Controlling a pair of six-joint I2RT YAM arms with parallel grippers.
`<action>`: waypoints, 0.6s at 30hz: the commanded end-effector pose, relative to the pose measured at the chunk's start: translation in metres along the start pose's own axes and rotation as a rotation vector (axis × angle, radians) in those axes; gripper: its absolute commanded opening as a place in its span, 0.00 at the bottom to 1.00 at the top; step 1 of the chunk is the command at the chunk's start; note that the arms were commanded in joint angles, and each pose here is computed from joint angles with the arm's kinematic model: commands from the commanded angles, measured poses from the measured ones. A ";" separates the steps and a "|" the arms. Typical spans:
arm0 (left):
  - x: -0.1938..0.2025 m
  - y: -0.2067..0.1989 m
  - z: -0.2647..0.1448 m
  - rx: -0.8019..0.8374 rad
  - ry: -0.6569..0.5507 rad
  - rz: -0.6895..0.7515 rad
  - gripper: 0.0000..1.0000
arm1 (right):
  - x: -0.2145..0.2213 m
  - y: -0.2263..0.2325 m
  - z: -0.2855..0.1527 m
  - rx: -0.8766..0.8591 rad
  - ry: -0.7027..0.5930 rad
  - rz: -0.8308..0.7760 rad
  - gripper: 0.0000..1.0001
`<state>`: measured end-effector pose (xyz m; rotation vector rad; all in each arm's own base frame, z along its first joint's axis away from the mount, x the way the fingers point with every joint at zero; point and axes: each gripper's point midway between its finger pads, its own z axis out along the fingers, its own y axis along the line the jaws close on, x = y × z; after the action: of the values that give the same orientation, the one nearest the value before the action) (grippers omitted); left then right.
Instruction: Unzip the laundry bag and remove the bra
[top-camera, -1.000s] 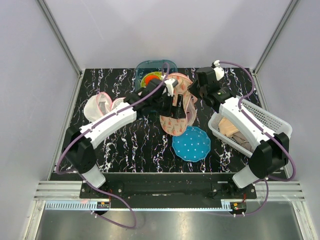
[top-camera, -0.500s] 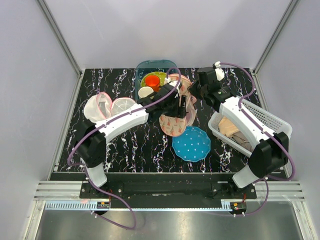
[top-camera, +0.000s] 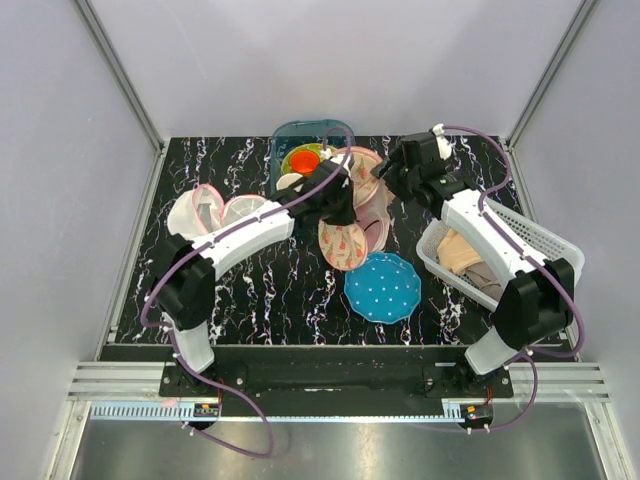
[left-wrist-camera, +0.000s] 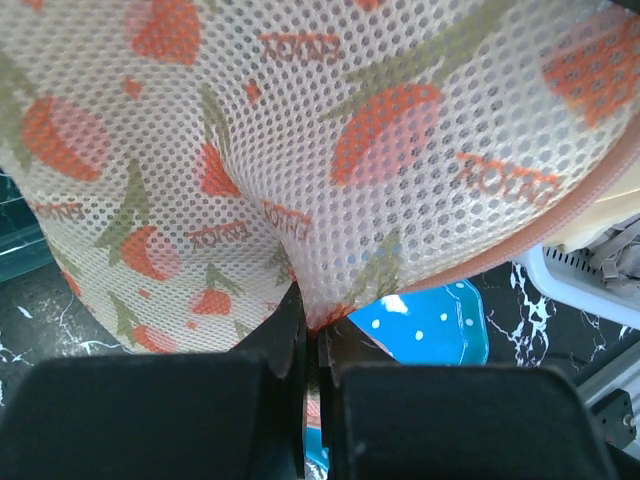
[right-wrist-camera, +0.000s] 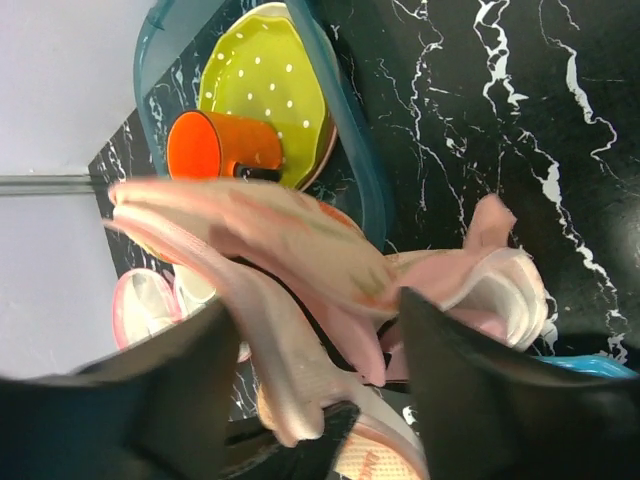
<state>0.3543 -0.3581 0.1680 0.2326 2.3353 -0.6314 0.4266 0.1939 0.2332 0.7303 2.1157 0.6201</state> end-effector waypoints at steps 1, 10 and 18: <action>-0.028 -0.010 -0.025 0.153 -0.041 -0.050 0.00 | 0.005 -0.008 0.003 -0.037 0.073 -0.095 0.79; -0.024 0.006 -0.037 0.309 0.006 -0.171 0.00 | 0.011 -0.025 -0.014 -0.119 0.057 -0.291 0.95; -0.039 0.015 -0.049 0.340 -0.023 -0.198 0.00 | 0.043 -0.044 0.001 -0.152 0.127 -0.273 0.74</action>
<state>0.3536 -0.3177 0.1720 0.1174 2.3778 -1.0256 0.3838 0.1797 0.1753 0.3794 2.2558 0.6059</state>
